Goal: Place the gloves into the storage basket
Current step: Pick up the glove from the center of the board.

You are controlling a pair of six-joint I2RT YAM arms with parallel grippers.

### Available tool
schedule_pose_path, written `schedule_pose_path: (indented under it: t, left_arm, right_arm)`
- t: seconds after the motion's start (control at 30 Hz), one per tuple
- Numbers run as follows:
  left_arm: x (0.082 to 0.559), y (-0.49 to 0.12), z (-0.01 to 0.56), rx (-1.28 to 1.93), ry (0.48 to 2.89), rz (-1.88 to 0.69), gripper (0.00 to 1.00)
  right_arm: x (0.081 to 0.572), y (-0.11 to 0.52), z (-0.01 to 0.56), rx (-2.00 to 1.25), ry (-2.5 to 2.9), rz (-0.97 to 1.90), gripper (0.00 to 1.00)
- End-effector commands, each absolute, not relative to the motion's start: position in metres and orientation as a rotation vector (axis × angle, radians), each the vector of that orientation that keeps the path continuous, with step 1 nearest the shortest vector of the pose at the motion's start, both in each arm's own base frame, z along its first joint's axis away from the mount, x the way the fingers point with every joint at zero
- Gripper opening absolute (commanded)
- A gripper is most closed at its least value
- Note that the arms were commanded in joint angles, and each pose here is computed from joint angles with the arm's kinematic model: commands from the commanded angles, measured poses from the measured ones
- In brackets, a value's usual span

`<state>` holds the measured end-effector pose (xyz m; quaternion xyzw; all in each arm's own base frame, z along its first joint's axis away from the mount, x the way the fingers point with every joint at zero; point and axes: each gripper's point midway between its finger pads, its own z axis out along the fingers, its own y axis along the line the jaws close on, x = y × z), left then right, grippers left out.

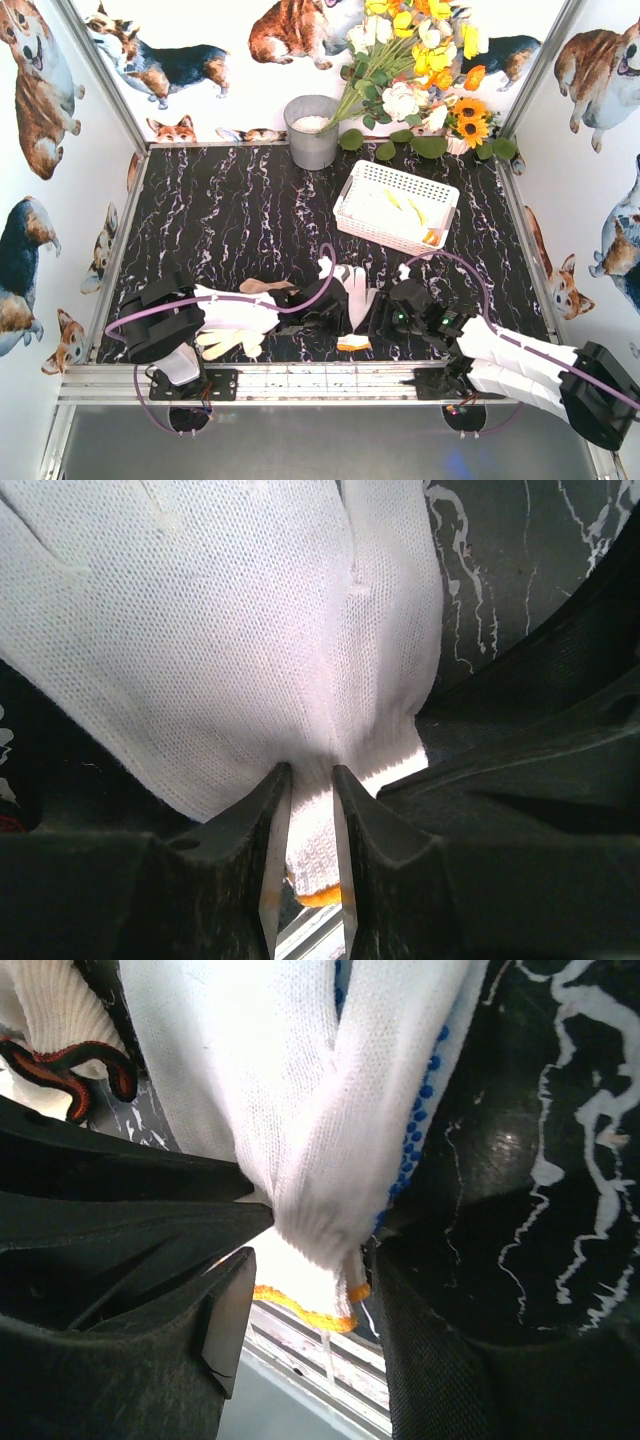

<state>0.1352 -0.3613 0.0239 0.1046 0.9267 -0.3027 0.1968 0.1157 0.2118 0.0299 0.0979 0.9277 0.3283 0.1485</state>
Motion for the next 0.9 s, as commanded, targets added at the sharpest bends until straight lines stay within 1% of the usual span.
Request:
schedule_pose_path:
  t: [0.0,0.13,0.33,0.53,0.87]
  left_arm:
    - [0.126,-0.341,-0.001,0.279,2.659,-0.791,0.19]
    - [0.122,-0.332,-0.009,0.261,2.683,-0.767,0.18]
    - [0.120,-0.327,-0.015,0.235,2.697,-0.756,0.17]
    - [0.121,-0.325,-0.013,0.225,2.684,-0.762,0.17]
    - [0.123,-0.324,-0.006,0.209,2.659,-0.771,0.17]
  right_arm:
    - [0.118,0.217,0.024,0.290,2.666,0.952,0.51]
    - [0.115,0.217,0.017,0.307,2.678,0.928,0.51]
    - [0.111,0.224,0.016,0.344,2.686,0.987,0.50]
    - [0.119,0.229,0.033,0.437,2.615,1.061,0.44]
    - [0.124,0.238,0.059,0.495,2.527,1.196,0.43]
